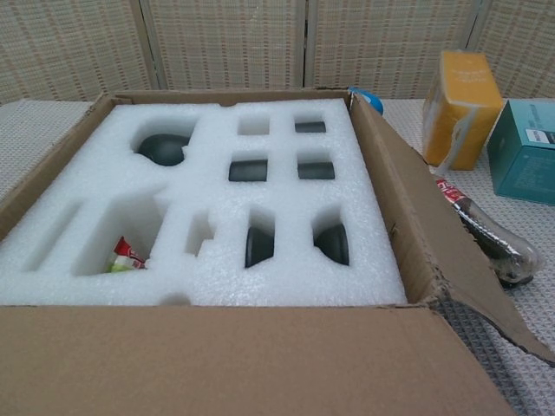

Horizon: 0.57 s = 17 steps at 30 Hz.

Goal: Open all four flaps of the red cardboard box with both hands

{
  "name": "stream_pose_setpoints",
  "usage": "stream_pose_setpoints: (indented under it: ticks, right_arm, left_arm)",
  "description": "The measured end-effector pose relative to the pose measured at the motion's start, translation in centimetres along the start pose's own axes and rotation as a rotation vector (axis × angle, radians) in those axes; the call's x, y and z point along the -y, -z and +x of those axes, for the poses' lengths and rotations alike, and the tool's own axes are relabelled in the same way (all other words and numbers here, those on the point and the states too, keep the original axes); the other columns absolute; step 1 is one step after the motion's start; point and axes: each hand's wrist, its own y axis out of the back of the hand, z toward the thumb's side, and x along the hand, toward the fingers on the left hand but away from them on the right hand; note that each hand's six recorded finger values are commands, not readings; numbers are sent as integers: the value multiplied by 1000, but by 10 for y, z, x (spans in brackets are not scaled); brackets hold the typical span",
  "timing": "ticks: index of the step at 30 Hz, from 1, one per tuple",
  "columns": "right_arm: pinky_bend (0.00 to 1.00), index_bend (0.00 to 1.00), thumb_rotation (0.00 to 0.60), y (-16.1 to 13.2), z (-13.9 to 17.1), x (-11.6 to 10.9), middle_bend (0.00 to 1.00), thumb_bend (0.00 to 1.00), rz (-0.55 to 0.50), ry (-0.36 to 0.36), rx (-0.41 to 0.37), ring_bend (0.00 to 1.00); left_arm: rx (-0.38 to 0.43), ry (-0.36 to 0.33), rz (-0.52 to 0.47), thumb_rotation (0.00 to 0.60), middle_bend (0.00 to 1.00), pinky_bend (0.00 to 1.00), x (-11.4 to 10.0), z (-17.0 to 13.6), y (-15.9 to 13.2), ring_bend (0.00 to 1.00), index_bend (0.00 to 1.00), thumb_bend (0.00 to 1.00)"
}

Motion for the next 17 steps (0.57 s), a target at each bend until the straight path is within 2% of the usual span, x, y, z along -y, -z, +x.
stream_pose_setpoints:
  ticks: [4,8,13,17]
  right_arm:
    - [0,0,600,20,13,4,57,118,-13,14,60,53]
    - [0,0,600,30,22,10,57,118,-43,4,89,53]
    - [0,0,600,38,28,15,52,119,-95,-24,92,51]
    - [0,0,600,42,29,18,50,118,-91,-47,70,46]
  left_arm:
    - [-27,-6,7,367,316,0,3,-12,7,291,234,236]
    - [-49,-18,8,369,316,0,8,-30,12,291,247,236]
    - [-46,-20,12,367,316,0,16,-46,11,291,251,236]
    - [-24,-24,4,368,316,0,19,-53,9,292,256,236]
